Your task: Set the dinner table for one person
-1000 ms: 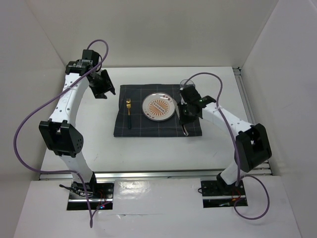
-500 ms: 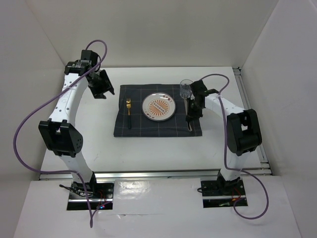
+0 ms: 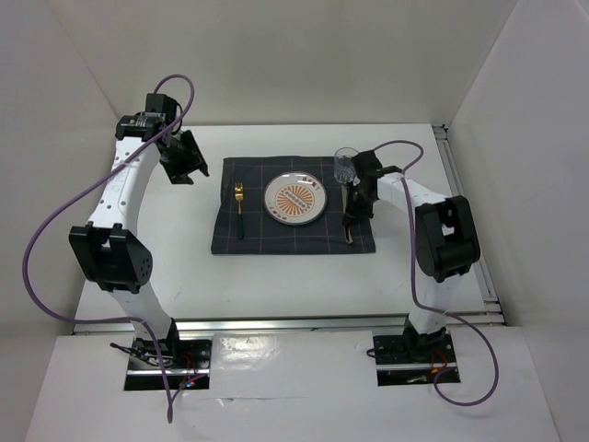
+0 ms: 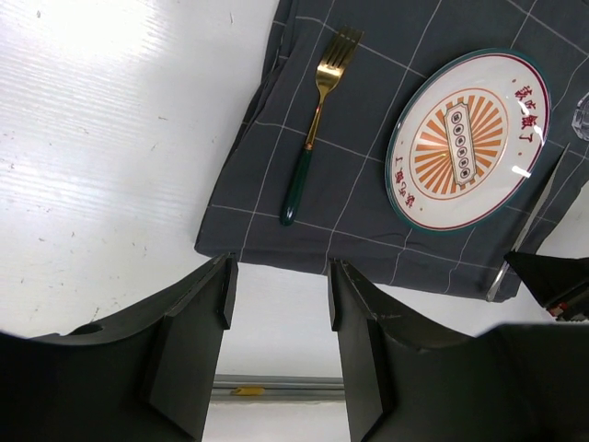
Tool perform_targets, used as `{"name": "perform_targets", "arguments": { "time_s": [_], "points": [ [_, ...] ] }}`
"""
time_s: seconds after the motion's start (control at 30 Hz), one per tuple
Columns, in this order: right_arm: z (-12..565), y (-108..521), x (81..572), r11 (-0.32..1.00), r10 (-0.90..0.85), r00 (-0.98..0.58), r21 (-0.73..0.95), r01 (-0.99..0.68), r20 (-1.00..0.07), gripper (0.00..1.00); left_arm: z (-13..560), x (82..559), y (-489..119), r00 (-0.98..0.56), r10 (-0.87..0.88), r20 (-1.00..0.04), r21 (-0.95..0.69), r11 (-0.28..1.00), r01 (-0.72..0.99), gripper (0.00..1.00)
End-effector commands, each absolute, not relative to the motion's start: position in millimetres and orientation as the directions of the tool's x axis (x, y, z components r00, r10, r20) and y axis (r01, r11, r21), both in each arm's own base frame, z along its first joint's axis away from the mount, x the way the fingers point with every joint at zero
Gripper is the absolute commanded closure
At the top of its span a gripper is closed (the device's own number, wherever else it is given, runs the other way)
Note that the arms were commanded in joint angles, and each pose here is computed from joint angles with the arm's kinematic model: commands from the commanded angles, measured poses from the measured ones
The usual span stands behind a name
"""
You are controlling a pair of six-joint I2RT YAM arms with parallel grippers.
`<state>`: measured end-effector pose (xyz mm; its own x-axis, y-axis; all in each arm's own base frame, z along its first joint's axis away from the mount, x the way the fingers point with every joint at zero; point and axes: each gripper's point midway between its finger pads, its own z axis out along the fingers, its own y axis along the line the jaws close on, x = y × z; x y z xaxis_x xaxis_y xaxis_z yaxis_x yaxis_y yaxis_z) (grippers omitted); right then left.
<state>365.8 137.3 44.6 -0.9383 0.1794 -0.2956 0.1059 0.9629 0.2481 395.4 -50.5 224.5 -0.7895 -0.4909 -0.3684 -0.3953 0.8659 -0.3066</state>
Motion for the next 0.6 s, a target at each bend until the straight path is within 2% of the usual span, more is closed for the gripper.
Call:
{"name": "perform_targets", "arguments": {
  "time_s": [0.0, 0.5, 0.57],
  "points": [
    [55, 140, 396, 0.956, 0.215, -0.902, 0.271, 0.115, -0.376, 1.0, 242, 392, -47, -0.775, -0.47, -0.422, -0.313, 0.878, -0.362, 0.39],
    [37, 133, 404, 0.958, 0.251, -0.899, 0.226, 0.177, -0.359, 1.0, 243, 394, -43, -0.783, -0.453, -0.426, -0.299, 0.888, -0.351, 0.39],
    [39, 131, 405, 0.959, 0.252, -0.897, 0.216, 0.182, -0.364, 0.96, 243, 394, -43, -0.783, -0.453, -0.426, -0.299, 0.888, -0.351, 0.39]
  ]
}}
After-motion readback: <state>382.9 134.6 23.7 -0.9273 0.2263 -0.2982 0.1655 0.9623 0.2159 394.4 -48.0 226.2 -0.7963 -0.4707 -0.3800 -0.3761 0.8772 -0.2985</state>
